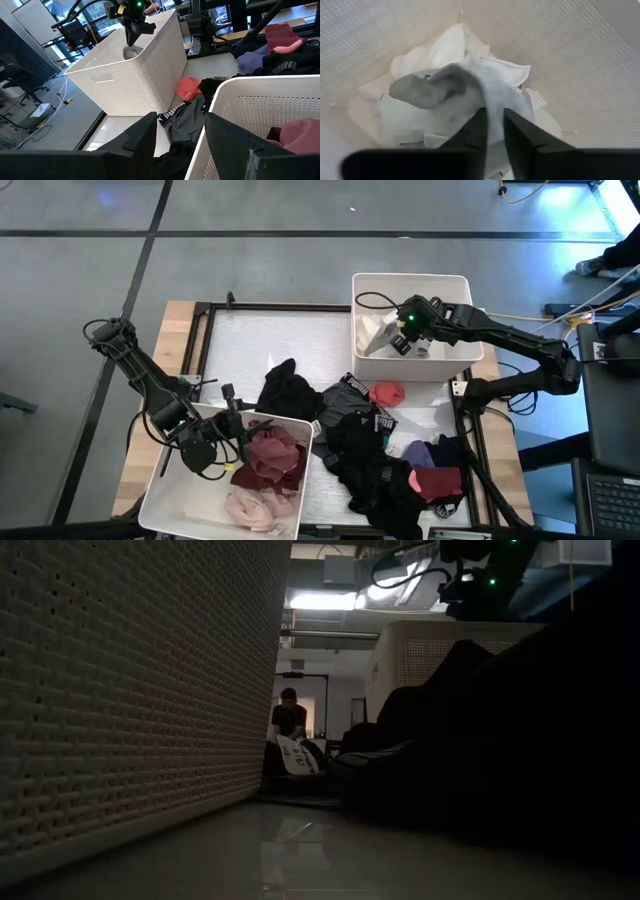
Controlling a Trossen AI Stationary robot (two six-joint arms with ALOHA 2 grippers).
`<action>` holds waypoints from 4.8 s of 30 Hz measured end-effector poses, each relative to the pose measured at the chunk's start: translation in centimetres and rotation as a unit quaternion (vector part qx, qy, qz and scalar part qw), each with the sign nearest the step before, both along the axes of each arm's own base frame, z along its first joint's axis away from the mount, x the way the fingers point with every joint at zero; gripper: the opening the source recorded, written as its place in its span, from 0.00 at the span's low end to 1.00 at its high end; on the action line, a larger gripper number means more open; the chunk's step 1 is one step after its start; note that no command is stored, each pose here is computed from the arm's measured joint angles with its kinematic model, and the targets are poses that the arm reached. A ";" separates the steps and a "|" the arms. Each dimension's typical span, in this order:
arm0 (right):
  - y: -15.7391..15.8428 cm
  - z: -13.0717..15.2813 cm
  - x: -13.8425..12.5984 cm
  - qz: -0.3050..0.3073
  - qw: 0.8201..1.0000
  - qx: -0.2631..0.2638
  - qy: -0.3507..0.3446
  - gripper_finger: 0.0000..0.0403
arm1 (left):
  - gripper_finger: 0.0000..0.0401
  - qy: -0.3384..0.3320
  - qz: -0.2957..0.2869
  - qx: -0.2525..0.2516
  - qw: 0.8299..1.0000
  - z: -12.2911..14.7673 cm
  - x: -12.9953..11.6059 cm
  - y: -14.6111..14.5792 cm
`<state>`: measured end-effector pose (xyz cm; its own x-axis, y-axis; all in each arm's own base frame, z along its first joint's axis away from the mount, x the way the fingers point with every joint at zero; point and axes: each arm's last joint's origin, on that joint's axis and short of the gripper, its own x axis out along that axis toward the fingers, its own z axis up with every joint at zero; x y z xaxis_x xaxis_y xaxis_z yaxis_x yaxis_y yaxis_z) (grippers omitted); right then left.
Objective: Sort clothes
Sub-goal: Put the gray sock into the top white bin, then put the black shirt into the top white bin
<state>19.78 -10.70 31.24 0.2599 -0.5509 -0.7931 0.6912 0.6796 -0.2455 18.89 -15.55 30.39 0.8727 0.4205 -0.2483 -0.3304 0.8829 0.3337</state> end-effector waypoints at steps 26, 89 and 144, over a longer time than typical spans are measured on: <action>13.1 7.7 2.9 0.276 0.950 0.016 -0.146 0.60 | 0.39 -0.001 0.000 -0.002 1.000 0.0 0.0 0.0; 26.5 -11.6 9.3 0.447 0.894 0.027 0.023 0.03 | 0.39 -0.001 0.000 -0.002 1.000 0.0 0.0 0.0; 19.6 11.7 5.9 0.218 0.922 -0.321 -0.008 0.06 | 0.39 -0.001 0.000 -0.002 1.000 0.0 0.0 0.0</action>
<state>25.71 8.95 42.91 0.5769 -0.7450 -0.3349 0.3937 0.6129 -0.6851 18.89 -15.56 30.40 0.8729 0.4200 -0.2484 -0.3313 0.8839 0.3302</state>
